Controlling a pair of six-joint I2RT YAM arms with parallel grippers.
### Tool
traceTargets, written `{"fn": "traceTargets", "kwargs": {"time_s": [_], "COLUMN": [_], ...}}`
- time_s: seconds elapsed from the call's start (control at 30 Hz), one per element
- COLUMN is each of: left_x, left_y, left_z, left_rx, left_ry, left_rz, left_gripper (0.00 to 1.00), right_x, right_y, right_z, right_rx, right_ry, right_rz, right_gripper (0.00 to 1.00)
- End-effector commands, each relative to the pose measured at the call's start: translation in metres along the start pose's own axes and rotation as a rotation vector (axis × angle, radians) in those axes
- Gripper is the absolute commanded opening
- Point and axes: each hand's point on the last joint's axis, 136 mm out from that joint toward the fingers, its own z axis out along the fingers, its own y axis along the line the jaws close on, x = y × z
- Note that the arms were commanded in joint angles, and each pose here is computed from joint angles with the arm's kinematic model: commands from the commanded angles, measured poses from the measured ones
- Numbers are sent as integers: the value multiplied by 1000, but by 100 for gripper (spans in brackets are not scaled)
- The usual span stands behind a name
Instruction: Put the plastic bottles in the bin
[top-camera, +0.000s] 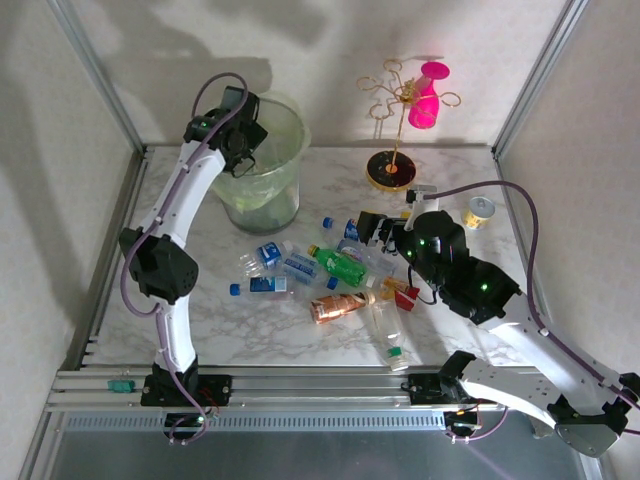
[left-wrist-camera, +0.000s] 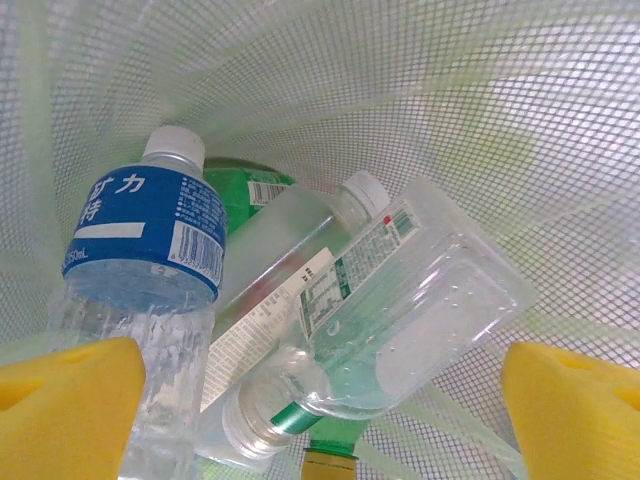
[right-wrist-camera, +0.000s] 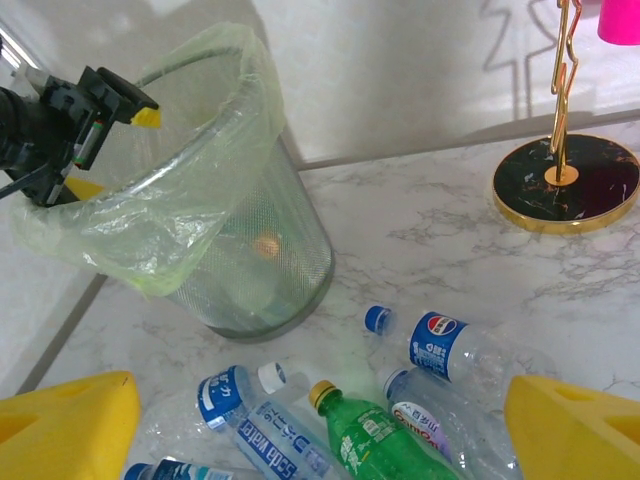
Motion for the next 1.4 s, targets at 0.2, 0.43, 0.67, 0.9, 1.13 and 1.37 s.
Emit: {"fn": "traceTargets", "kwargs": {"time_s": [0.2,0.43,0.67,0.9,1.13,1.37], "left_x": [-31,-2,59,89,108,114], "left_y": [-31,-36,-15,13,14,11], "left_z": [-92,-163,-224,-230,-223,-223], "left_rx": [193,367,774,831,873,902], "left_ry": [-149,-246,-135,-34,32,55], "left_rz": [110,329,498,581,609,615], "left_gripper": [91,87,75,73,72,71], "right_x": [-13,66,163,218,259,281], "right_y": [0,-26,-59,-94,-102,-106], "right_z": [-7,16,23,13,8,5], "right_rx": [25,155,261,407,427,467], "right_ry": [3,301,600,716,818,852], "right_rz": [10,-68,-79,-29,-47,-94], "right_gripper": [94,90,88,86,85,80]}}
